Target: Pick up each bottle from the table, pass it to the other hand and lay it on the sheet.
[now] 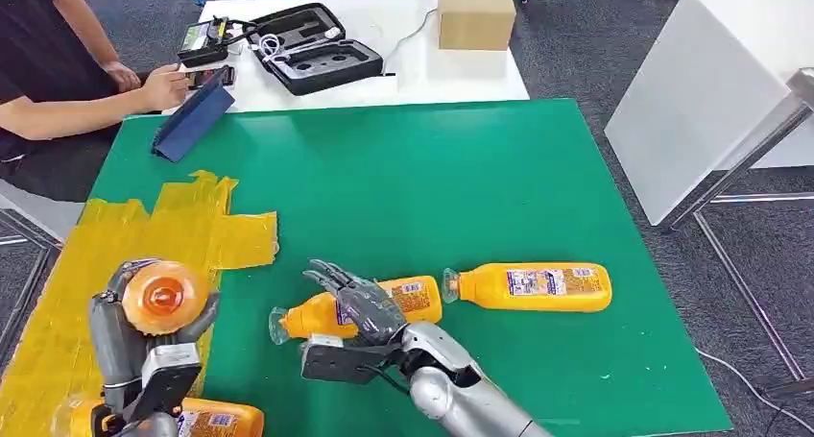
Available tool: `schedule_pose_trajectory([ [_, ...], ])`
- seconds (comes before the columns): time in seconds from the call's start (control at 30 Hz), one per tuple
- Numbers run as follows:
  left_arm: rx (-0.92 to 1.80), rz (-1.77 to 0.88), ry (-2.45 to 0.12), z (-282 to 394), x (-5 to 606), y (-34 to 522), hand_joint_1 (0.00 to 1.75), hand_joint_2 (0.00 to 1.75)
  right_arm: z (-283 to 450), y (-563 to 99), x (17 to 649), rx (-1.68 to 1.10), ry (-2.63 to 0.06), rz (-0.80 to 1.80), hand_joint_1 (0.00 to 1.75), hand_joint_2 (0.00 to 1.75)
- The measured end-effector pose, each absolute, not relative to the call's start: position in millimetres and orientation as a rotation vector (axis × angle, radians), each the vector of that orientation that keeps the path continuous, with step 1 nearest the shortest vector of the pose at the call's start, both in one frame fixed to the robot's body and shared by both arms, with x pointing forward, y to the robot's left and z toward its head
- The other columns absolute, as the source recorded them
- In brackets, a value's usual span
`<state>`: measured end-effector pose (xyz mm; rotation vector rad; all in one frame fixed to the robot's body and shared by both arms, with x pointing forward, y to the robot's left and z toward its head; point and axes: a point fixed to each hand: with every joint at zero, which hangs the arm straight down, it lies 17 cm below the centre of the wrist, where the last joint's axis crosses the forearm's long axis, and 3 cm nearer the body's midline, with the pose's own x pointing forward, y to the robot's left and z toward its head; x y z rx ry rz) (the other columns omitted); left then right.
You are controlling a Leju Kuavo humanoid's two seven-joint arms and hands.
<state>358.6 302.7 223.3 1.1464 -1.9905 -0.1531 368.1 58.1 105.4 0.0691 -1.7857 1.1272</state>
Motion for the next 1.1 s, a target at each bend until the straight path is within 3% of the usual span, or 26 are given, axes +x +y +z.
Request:
schedule_pose_trajectory([
  [0.13, 1.444, -0.461, -1.828, 212, 381, 319, 1.75, 1.75, 113, 39, 390, 0.047, -1.784, 1.144, 0.00, 0.00],
  [0.33, 1.574, -0.702, -1.507, 152, 421, 359, 1.75, 1.75, 118, 24, 412, 0.003, -1.769, 1.230, 0.00, 0.00],
  [0.63, 1.446, -0.945, -1.205, 49, 467, 366, 1.75, 1.75, 111, 20, 433, -0.049, -1.709, 1.333, 0.00, 0.00],
  [0.9, 1.354, -1.083, -1.183, 27, 489, 351, 1.75, 1.75, 103, 17, 439, -0.069, -1.673, 1.381, 0.00, 0.00],
  [0.93, 1.348, -1.092, -1.180, 26, 490, 351, 1.57, 1.75, 103, 17, 440, -0.071, -1.671, 1.383, 0.00, 0.00],
  [0.97, 1.347, -1.095, -1.179, 25, 491, 351, 0.00, 1.75, 103, 17, 440, -0.072, -1.670, 1.385, 0.00, 0.00],
  [1.03, 1.324, -1.113, -1.180, 21, 492, 348, 0.00, 1.75, 101, 17, 441, -0.075, -1.665, 1.390, 0.00, 0.00],
  [1.07, 1.302, -1.124, -1.184, 18, 492, 346, 0.00, 0.00, 100, 17, 440, -0.075, -1.659, 1.396, 0.00, 0.00],
  [1.1, 1.275, -1.136, -1.190, 15, 492, 344, 0.00, 0.00, 99, 17, 440, -0.074, -1.656, 1.402, 0.00, 0.00],
])
